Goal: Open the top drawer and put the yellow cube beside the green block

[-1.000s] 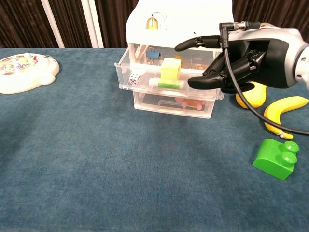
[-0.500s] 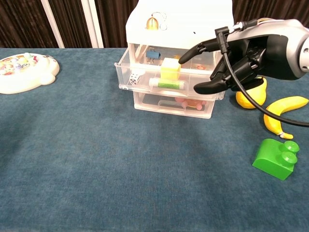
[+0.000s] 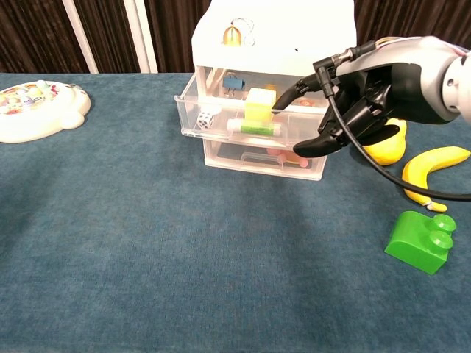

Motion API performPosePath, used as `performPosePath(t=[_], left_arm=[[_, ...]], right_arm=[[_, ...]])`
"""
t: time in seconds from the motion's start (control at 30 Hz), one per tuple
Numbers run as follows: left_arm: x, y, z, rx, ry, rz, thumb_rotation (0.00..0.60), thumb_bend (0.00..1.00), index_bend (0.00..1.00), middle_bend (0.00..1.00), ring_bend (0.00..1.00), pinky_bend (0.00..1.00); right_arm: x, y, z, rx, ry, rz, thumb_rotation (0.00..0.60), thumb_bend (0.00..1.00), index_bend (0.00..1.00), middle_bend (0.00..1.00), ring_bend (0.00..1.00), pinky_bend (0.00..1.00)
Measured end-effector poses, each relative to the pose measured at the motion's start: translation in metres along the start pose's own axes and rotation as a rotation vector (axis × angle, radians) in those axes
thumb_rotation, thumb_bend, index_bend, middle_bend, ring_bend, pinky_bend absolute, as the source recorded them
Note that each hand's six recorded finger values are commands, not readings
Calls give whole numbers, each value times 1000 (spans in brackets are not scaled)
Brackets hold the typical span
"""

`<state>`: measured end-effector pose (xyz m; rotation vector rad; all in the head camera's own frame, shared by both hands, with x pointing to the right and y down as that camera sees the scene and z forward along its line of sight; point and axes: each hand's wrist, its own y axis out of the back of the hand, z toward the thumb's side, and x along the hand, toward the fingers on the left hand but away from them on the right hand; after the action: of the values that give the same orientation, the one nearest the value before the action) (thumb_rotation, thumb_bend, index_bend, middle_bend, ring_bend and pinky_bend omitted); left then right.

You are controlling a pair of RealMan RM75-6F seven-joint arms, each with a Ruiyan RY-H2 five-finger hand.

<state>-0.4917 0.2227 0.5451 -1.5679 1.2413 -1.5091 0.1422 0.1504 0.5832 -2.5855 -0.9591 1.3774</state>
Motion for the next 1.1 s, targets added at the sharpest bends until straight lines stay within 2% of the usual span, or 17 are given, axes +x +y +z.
performPosePath(t=[0.33,0.57,1.1], left_arm=[[0,0,0,2,0,-2,600,316,4,0,0,0],[0,-1,0,3,3,-7,600,316,4,0,0,0],[0,-1,-1,5,8,-7,600,315,4,0,0,0]], right_arm=[[-2,-4,2,19,-19,11,600,361,235,1000,1000,1000],[-3,-8,5,25,-17,43,600,362,260,1000,1000,1000],[-3,-3,2,29,-16,70,600,367,270,1000,1000,1000]])
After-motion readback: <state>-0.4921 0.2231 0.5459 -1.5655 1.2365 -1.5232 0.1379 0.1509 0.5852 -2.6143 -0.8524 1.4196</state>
